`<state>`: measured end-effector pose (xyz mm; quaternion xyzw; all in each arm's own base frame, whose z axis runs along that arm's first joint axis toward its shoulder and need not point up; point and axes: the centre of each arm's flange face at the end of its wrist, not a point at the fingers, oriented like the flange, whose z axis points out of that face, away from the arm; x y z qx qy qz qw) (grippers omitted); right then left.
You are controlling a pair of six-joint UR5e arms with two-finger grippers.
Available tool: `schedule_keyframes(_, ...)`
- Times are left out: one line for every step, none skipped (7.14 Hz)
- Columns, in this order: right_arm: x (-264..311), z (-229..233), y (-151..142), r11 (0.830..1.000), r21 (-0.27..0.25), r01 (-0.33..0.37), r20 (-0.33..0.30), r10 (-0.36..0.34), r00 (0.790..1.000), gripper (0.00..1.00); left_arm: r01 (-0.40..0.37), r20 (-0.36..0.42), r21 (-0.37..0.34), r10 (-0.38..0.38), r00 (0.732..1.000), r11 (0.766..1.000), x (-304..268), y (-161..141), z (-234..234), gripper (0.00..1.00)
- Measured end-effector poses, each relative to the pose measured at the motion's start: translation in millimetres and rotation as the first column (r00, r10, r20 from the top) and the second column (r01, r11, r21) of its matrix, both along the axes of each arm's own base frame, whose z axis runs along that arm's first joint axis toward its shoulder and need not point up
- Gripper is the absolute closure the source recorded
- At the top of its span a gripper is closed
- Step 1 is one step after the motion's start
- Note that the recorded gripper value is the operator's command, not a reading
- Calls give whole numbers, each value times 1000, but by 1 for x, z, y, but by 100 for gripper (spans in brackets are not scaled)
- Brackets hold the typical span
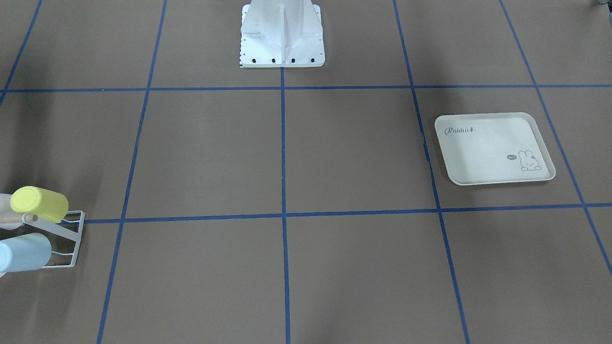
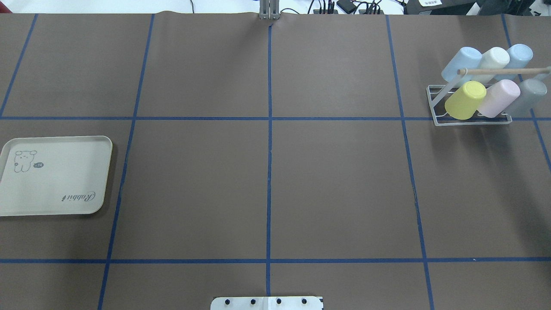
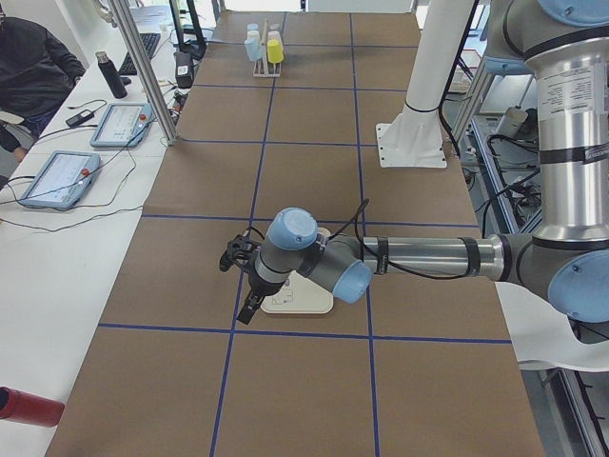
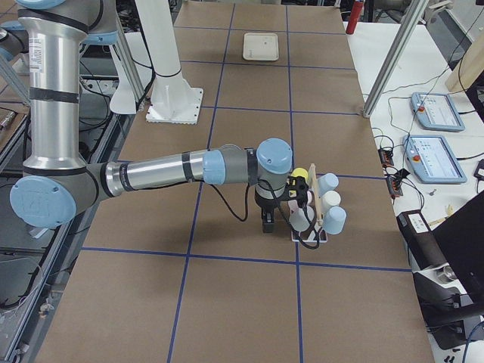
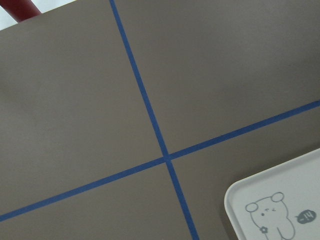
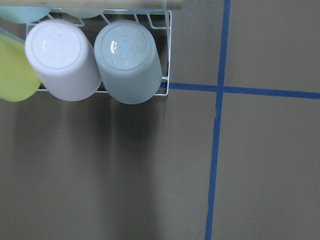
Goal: Transfer IKEA cup to right arm and place on rack
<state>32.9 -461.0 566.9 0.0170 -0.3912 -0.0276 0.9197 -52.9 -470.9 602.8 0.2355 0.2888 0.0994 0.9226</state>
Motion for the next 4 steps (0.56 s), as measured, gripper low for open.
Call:
schedule_keyframes(0, 0, 1, 1000, -3, 0, 7, 0, 1000, 0, -13, 36, 2, 13, 999, 1000, -8, -8, -8, 0)
schedule_keyframes(-1, 0, 1, 1000, -6, 1, 13, -1, 1000, 0, -38, 60, -6, 38, 997, 999, -13, -13, -14, 0)
schedule_keyframes(-1, 0, 1, 1000, -7, 1, 16, -1, 1000, 0, -80, 79, -25, 81, 994, 997, -15, -16, -16, 0)
schedule_keyframes(-1, -1, 1, 1000, -7, 1, 20, -1, 1000, 0, -124, 87, -68, 129, 988, 990, -16, -18, -14, 0)
